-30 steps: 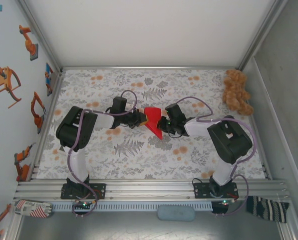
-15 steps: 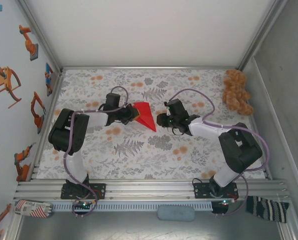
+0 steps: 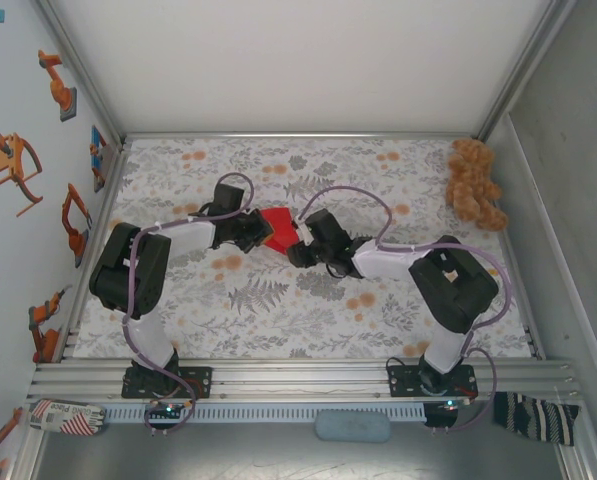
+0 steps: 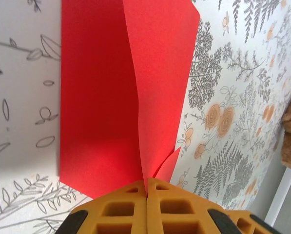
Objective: Fold a paper plane with a square sheet of paper (pick it up from the middle)
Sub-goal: Fourth fold the wing at the center of the table.
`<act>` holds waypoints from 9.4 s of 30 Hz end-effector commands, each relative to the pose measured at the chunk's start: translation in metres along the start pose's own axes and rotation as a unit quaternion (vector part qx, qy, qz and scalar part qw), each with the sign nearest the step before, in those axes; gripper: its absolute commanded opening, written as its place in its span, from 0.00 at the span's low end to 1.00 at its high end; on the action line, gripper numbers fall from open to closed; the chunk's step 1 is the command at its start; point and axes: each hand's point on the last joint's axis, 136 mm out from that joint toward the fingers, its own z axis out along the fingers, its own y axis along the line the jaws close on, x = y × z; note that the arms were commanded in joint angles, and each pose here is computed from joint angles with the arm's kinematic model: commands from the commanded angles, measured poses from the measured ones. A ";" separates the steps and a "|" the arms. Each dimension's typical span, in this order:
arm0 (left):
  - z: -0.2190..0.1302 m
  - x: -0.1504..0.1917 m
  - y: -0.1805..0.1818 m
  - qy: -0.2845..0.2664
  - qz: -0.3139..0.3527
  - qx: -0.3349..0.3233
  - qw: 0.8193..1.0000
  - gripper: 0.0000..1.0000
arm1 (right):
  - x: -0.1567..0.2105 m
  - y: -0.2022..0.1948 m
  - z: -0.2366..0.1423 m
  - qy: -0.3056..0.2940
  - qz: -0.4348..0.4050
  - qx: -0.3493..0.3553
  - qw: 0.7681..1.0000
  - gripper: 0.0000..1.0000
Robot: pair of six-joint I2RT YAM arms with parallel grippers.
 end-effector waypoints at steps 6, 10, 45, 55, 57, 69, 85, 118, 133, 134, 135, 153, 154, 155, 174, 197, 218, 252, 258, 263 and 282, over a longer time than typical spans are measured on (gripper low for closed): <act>-0.015 0.003 -0.015 -0.004 -0.018 -0.007 1.000 0.08 | -0.004 0.004 0.018 -0.032 -0.075 0.021 0.996 0.41; -0.017 0.005 -0.018 -0.002 -0.017 -0.007 1.000 0.08 | 0.000 0.004 0.024 -0.029 -0.079 0.020 0.996 0.37; -0.043 -0.021 -0.019 -0.035 -0.013 -0.016 0.999 0.37 | 0.024 0.008 0.032 -0.004 -0.071 -0.004 0.997 0.07; -0.071 -0.029 -0.007 -0.078 -0.013 0.007 0.997 0.45 | 0.033 0.011 0.029 0.004 0.009 -0.034 0.999 0.03; -0.068 -0.025 -0.002 -0.076 -0.016 0.013 0.997 0.45 | 0.035 0.010 0.029 0.004 0.027 -0.040 0.999 0.03; -0.039 0.012 0.012 -0.030 -0.019 0.037 0.999 0.43 | 0.046 0.009 0.034 0.030 0.126 -0.081 0.988 0.03; -0.005 0.028 -0.008 0.005 0.057 0.080 0.995 0.49 | 0.055 0.017 0.036 0.062 0.239 -0.102 0.964 0.03; 0.000 0.022 0.024 0.004 0.049 -0.014 0.999 0.38 | 0.081 0.022 0.042 0.144 0.297 -0.158 0.930 0.07; -0.015 0.017 -0.041 0.002 0.095 0.124 0.988 0.26 | 0.098 0.012 0.047 0.178 0.312 -0.135 0.924 0.07; -0.011 0.018 -0.042 0.010 0.093 0.128 0.987 0.24 | 0.099 0.012 0.047 0.179 0.313 -0.135 0.923 0.07; -0.008 0.018 -0.041 0.014 0.090 0.129 0.988 0.22 | 0.098 0.012 0.047 0.180 0.314 -0.137 0.922 0.07; 0.012 0.018 -0.016 0.028 0.069 0.106 0.992 0.16 | 0.099 0.010 0.045 0.185 0.319 -0.143 0.918 0.08; 0.012 0.017 -0.016 0.027 0.069 0.106 0.992 0.16 | 0.100 0.010 0.046 0.185 0.318 -0.142 0.919 0.08; 0.013 0.018 -0.015 0.028 0.069 0.104 0.992 0.16 | 0.099 0.010 0.045 0.185 0.318 -0.142 0.919 0.08; 0.020 0.017 -0.012 0.033 0.071 0.102 0.992 0.15 | 0.067 0.019 0.026 0.148 0.318 -0.189 0.917 0.16; 0.019 0.022 -0.010 0.042 0.074 0.103 0.991 0.15 | 0.038 0.021 -0.001 0.117 0.325 -0.220 0.912 0.21; 0.018 0.026 -0.008 0.049 0.076 0.099 0.991 0.15 | 0.025 0.021 -0.006 0.113 0.319 -0.216 0.916 0.26; 0.019 0.026 -0.005 0.047 0.075 0.089 0.992 0.15 | 0.068 0.020 0.013 0.173 0.336 -0.207 0.902 0.08; 0.019 0.021 -0.001 0.039 0.071 0.077 0.994 0.14 | 0.074 0.018 0.014 0.185 0.339 -0.197 0.901 0.07; 0.021 0.020 -0.001 0.039 0.070 0.077 0.994 0.13 | 0.078 0.017 0.014 0.194 0.341 -0.190 0.900 0.07; 0.029 0.018 -0.001 0.046 0.070 0.077 0.994 0.12 | 0.083 0.015 0.015 0.206 0.342 -0.180 0.899 0.06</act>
